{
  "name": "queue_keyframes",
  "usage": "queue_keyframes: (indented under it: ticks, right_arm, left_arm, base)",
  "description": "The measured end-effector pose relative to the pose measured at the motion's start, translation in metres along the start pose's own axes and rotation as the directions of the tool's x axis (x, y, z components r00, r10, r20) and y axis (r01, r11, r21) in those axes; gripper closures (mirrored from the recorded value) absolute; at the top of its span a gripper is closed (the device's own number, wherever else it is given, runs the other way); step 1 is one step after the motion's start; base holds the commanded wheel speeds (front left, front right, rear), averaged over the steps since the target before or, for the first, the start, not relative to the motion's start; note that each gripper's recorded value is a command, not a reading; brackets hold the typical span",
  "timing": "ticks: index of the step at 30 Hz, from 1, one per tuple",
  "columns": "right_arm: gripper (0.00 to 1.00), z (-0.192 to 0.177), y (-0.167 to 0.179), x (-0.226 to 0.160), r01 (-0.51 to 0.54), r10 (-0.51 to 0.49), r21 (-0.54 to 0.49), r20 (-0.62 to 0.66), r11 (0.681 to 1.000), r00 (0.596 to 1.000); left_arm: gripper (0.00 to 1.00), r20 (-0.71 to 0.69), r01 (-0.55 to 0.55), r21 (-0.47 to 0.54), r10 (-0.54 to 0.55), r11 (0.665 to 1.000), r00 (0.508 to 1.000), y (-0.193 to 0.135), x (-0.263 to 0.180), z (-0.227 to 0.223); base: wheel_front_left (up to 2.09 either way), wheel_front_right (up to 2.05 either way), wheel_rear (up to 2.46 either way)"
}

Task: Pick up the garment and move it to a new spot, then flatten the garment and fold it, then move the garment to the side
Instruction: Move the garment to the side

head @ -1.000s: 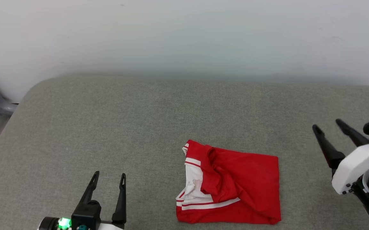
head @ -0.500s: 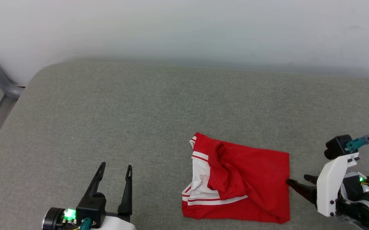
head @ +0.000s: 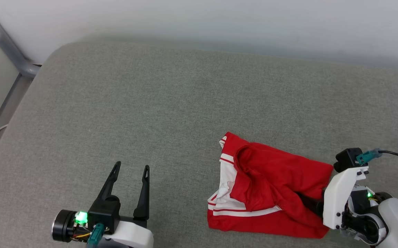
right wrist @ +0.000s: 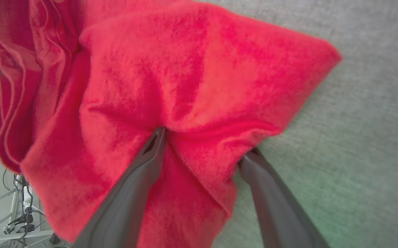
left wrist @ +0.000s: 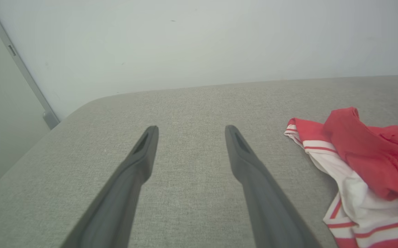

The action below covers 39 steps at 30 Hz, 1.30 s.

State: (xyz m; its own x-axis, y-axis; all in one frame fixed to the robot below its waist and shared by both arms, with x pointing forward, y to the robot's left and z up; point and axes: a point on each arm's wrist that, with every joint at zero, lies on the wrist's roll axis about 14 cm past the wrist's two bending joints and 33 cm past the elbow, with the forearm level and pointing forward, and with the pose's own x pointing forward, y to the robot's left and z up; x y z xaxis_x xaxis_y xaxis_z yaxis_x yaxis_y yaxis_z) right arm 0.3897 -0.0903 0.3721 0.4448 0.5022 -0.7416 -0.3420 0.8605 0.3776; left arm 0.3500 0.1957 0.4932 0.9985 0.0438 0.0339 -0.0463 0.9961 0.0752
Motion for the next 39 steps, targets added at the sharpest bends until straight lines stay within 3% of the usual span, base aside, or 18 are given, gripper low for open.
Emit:
queue_keyframes:
  ticks: [6, 7, 8, 9, 17, 25, 31, 39]
  right_arm:
    - [0.0, -0.007, 0.004, 0.014, -0.017, 0.016, -0.023, -0.027, 1.0, 0.999]
    - [0.47, -0.007, 0.005, 0.015, -0.019, 0.019, -0.031, -0.024, 0.999, 1.0]
    - [0.88, -0.005, 0.005, 0.015, -0.022, 0.022, -0.035, -0.014, 0.999, 1.0]
    - [1.0, -0.004, 0.006, 0.015, -0.024, 0.023, -0.038, -0.003, 0.999, 1.0]
    - [1.0, 0.03, 0.016, 0.008, -0.04, 0.053, -0.094, 0.145, 0.995, 0.988]
    - [1.0, 0.069, 0.002, -0.032, 0.05, 0.026, -0.239, 0.305, 0.97, 0.952]
    - [1.0, 0.086, -0.034, -0.081, 0.205, -0.074, -0.309, 0.389, 0.929, 0.918]
    - [1.0, 0.082, -0.098, -0.15, 0.394, -0.264, -0.239, 0.438, 0.888, 0.859]
  left_arm:
    - [0.0, -0.011, -0.024, 0.0, 0.024, 1.0, 1.0, 0.007, 0.001, -0.003]
    - [0.0, -0.013, -0.027, -0.003, 0.027, 1.0, 1.0, 0.007, 0.0, -0.003]
    - [0.0, -0.013, -0.029, -0.004, 0.029, 1.0, 0.999, 0.008, 0.0, -0.004]
    - [0.0, -0.014, -0.03, -0.003, 0.03, 1.0, 0.999, 0.008, 0.0, -0.004]
    - [0.0, -0.005, -0.029, -0.008, 0.029, 1.0, 1.0, 0.007, 0.0, -0.001]
    - [0.0, 0.006, 0.015, -0.018, -0.015, 1.0, 1.0, -0.007, 0.007, 0.001]
    - [0.0, 0.025, 0.092, -0.028, -0.091, 0.995, 0.996, -0.031, 0.024, 0.003]
    - [0.0, 0.055, 0.225, -0.046, -0.222, 0.973, 0.973, -0.078, 0.051, 0.007]
  base:
    - [0.0, 0.0, 0.0]
    - [0.0, 0.0, 0.0]
    - [0.0, 0.0, 0.0]
    - [0.0, 0.0, 0.0]
    - [0.0, 0.0, 0.0]
    - [0.0, 0.0, 0.0]
    - [0.0, 0.0, 0.0]
    - [0.0, 0.0, 0.0]
